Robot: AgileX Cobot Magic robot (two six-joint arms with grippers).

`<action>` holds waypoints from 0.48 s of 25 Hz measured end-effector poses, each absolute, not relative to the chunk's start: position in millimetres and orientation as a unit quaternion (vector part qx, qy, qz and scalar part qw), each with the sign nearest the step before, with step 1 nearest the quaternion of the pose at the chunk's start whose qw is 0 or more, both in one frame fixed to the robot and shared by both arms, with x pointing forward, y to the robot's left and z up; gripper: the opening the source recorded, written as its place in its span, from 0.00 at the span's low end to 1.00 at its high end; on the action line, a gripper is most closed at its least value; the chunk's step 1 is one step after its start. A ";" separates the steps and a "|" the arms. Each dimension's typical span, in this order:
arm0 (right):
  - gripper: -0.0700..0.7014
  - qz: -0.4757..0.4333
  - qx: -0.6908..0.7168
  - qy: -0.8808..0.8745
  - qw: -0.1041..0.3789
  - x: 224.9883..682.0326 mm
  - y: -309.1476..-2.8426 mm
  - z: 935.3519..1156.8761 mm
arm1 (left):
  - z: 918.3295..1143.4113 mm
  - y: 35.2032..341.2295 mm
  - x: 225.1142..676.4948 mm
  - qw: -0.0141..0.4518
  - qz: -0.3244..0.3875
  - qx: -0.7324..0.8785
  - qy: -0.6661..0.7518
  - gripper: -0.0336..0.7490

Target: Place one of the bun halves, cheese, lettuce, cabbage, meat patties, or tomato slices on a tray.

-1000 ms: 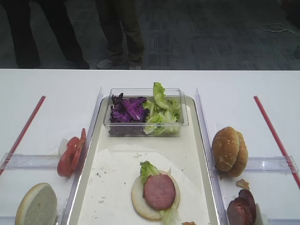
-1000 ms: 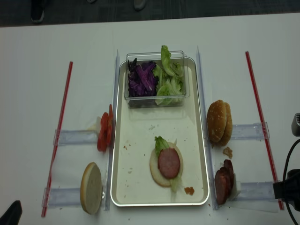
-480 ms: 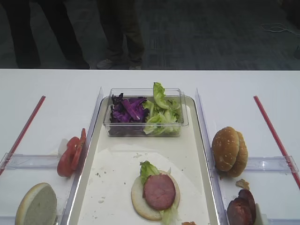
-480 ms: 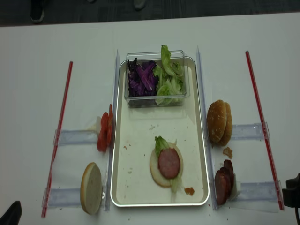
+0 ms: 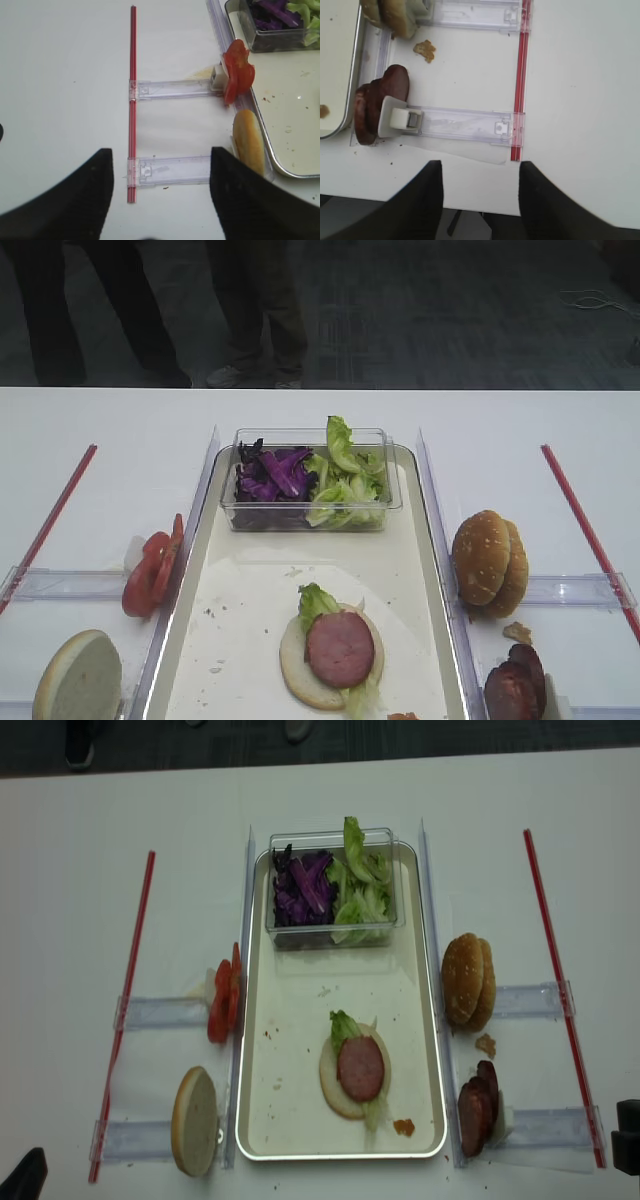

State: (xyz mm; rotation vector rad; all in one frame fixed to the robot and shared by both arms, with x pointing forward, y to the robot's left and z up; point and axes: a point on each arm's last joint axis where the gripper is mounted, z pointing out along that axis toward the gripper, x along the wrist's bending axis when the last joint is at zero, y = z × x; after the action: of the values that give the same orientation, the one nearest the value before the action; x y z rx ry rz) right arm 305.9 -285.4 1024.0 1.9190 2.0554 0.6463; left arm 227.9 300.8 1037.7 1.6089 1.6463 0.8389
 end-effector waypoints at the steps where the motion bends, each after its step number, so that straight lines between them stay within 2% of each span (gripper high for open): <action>1: 0.61 0.224 0.659 0.706 0.129 305.3 -285.4 1024.3 | 1037.7 300.8 227.9 0.339 0.322 0.618 0.632 0.55; 12: 0.61 0.244 0.649 0.704 0.153 296.4 -285.4 1027.7 | 1037.7 300.8 227.9 0.339 0.322 0.618 0.632 0.55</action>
State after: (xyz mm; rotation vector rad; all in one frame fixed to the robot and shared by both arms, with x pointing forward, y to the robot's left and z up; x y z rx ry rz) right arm 296.4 -285.4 1027.7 1.8615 2.0206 0.6996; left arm 227.9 300.8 1037.7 1.6089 1.6463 0.8389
